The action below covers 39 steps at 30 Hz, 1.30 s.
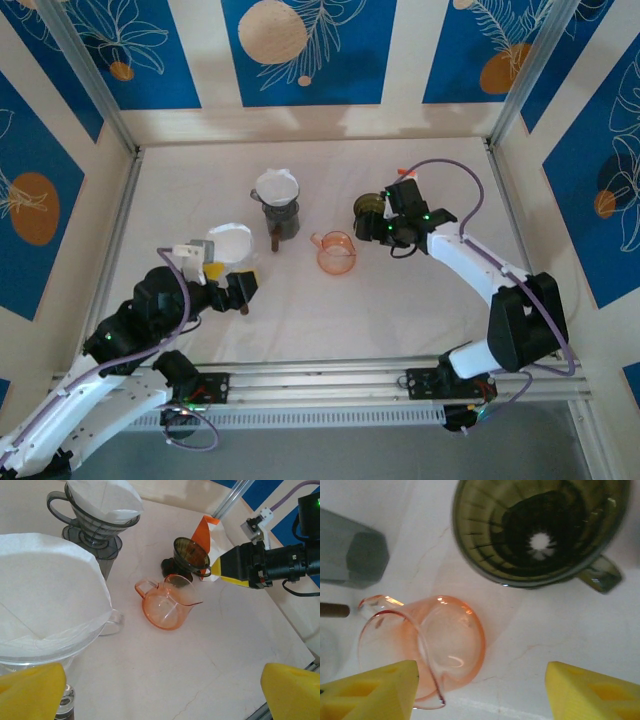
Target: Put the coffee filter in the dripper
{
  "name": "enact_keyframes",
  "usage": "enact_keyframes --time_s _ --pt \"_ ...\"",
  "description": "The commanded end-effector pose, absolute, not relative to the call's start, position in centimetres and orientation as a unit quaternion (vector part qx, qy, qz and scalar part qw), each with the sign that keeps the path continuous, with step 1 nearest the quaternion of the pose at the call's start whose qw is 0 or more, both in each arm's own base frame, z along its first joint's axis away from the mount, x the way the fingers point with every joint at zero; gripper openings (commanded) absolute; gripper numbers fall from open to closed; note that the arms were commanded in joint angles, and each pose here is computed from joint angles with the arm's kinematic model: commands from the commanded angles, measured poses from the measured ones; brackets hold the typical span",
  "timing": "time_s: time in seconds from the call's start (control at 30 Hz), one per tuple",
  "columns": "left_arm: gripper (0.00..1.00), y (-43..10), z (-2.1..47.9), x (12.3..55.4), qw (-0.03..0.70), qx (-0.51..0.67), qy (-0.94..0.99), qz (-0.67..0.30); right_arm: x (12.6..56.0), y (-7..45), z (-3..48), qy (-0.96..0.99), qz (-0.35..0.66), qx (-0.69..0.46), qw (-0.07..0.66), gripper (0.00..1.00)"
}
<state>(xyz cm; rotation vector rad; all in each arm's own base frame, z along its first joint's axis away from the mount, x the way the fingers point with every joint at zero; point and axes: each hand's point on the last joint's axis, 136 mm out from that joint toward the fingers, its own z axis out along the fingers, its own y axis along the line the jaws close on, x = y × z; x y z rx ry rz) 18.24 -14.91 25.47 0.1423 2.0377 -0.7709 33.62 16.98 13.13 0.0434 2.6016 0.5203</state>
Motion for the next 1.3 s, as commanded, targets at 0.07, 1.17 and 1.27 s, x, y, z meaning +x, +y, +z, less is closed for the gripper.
enact_keyframes --time_s 0.07,1.17,1.27 --pt "1.00 -15.0 25.6 18.4 0.466 0.052 0.822 -0.324 32.9 21.7 12.8 0.946 0.232 -0.079 0.214 0.70" --pt "1.00 -15.1 24.7 18.4 0.460 0.052 0.827 -0.320 30.9 27.3 9.0 0.940 0.229 -0.201 0.153 0.54" --pt "1.00 -15.1 24.6 18.5 0.458 0.052 0.828 -0.320 28.9 27.4 9.2 0.939 0.231 -0.206 0.151 0.54"
